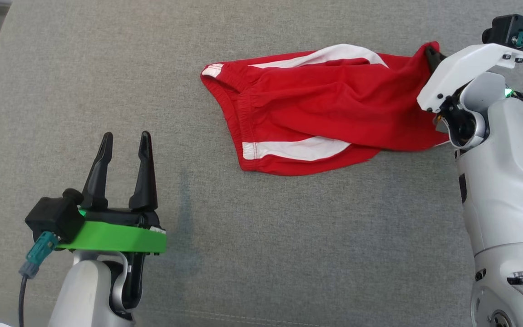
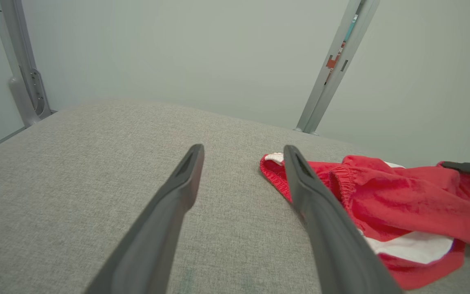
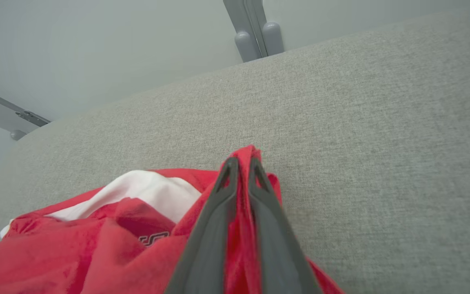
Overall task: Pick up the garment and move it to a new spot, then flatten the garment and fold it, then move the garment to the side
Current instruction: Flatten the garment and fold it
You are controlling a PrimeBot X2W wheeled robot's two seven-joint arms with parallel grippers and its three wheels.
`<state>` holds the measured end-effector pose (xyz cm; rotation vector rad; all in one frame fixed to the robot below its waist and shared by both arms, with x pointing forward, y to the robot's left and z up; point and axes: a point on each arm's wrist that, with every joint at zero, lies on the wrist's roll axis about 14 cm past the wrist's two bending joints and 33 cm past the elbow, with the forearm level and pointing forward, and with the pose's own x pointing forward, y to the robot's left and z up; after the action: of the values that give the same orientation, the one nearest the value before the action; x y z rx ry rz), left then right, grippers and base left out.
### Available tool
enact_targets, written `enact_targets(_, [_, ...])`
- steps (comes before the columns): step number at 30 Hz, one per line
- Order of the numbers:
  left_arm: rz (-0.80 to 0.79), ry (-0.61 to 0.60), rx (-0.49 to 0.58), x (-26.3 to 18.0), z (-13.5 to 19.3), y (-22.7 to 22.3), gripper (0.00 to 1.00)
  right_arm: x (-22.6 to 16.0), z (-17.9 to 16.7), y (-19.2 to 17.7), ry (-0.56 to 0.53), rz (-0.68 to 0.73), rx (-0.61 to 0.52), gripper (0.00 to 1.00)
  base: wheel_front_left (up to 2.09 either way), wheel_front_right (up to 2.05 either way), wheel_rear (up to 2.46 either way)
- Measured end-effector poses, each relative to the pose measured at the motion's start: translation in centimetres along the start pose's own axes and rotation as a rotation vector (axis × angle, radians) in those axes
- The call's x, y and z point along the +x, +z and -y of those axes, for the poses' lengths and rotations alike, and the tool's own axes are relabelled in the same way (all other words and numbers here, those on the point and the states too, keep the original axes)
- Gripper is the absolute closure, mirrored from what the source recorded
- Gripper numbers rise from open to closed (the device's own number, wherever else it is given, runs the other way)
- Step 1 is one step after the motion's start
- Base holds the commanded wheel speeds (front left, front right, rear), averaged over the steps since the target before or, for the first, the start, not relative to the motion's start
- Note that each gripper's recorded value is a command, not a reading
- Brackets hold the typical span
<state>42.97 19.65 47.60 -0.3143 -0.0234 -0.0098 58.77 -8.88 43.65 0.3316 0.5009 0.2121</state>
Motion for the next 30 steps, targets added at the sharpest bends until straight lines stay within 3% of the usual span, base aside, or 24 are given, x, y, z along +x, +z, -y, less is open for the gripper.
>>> enact_targets(7, [0.009,0.026,0.007,-0.1,-0.8,0.3,0.00,0.8,-0.2,1.3,-0.009,0.110,-0.028,0.00,0.00,0.00,0.00])
enact_targets(11, [0.017,0.020,0.007,-0.3,-0.6,0.7,0.00,-0.5,-0.3,3.1,-0.007,0.215,-0.142,0.00,0.00,0.00,0.00])
enact_targets(16, [0.016,0.003,0.003,-1.0,0.0,0.9,0.00,-4.3,0.7,3.8,-0.006,0.353,-0.291,0.00,0.00,0.00,0.00])
enact_targets(21, [0.012,-0.025,0.002,-1.5,0.9,0.9,0.00,-8.6,1.4,2.0,0.006,0.413,-0.342,0.00,0.00,0.00,0.00])
enact_targets(30, [0.004,-0.080,-0.001,-2.5,2.9,0.8,0.00,-16.9,2.4,0.7,-0.008,0.523,-0.324,0.00,0.00,0.00,0.00])
